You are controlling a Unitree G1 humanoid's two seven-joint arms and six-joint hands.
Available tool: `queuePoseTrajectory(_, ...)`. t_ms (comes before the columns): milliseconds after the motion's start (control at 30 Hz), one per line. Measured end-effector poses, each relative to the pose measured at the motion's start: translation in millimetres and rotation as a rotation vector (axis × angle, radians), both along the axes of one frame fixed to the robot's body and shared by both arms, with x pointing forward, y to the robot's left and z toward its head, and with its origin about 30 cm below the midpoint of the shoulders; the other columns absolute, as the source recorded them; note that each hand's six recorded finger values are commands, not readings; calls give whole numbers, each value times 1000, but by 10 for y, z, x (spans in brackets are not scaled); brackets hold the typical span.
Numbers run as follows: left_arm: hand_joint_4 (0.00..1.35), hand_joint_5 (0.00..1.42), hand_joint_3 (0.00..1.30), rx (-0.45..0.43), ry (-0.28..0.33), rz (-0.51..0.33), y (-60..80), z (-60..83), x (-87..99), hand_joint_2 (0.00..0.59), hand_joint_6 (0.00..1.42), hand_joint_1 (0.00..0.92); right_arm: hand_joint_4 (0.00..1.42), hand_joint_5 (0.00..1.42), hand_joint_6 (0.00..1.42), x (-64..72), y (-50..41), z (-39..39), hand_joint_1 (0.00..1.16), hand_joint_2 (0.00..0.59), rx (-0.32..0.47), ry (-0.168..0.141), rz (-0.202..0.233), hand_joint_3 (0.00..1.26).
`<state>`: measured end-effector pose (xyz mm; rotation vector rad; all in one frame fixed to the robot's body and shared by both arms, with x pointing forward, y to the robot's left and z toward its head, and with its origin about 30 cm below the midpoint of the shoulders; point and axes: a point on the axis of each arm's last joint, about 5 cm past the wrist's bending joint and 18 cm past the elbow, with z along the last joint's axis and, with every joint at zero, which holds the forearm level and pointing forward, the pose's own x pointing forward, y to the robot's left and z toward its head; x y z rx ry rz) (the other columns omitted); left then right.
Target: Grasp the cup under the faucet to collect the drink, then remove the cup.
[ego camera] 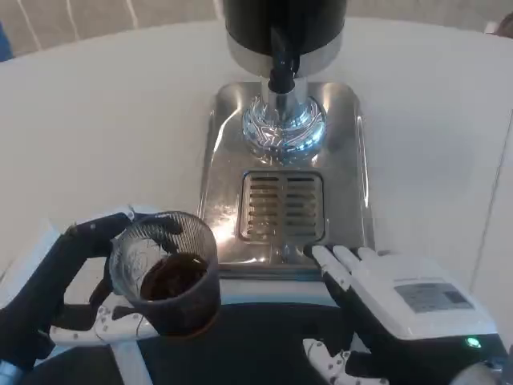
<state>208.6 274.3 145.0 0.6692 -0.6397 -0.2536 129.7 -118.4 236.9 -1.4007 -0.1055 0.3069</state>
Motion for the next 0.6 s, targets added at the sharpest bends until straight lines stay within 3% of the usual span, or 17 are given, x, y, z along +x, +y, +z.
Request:
queuePoseTrajectory(333,1155,1373,995,0,4,-14,3,-4,-48,35,1073,538,0,0,0,-51,47,-47,237,550,1,32,22,0)
queuePoseTrajectory(500,1155,1373,995,1,0,-15,1,3,-53,35,1072,538,0,0,0,-105,18,-24,240,552,6,16,15,0)
queuePoseTrajectory(600,1155,1373,997,1,1,-16,0,0,-64,31,1058,543,0,0,0,-106,-3,-33,243,556,2,21,9,0)
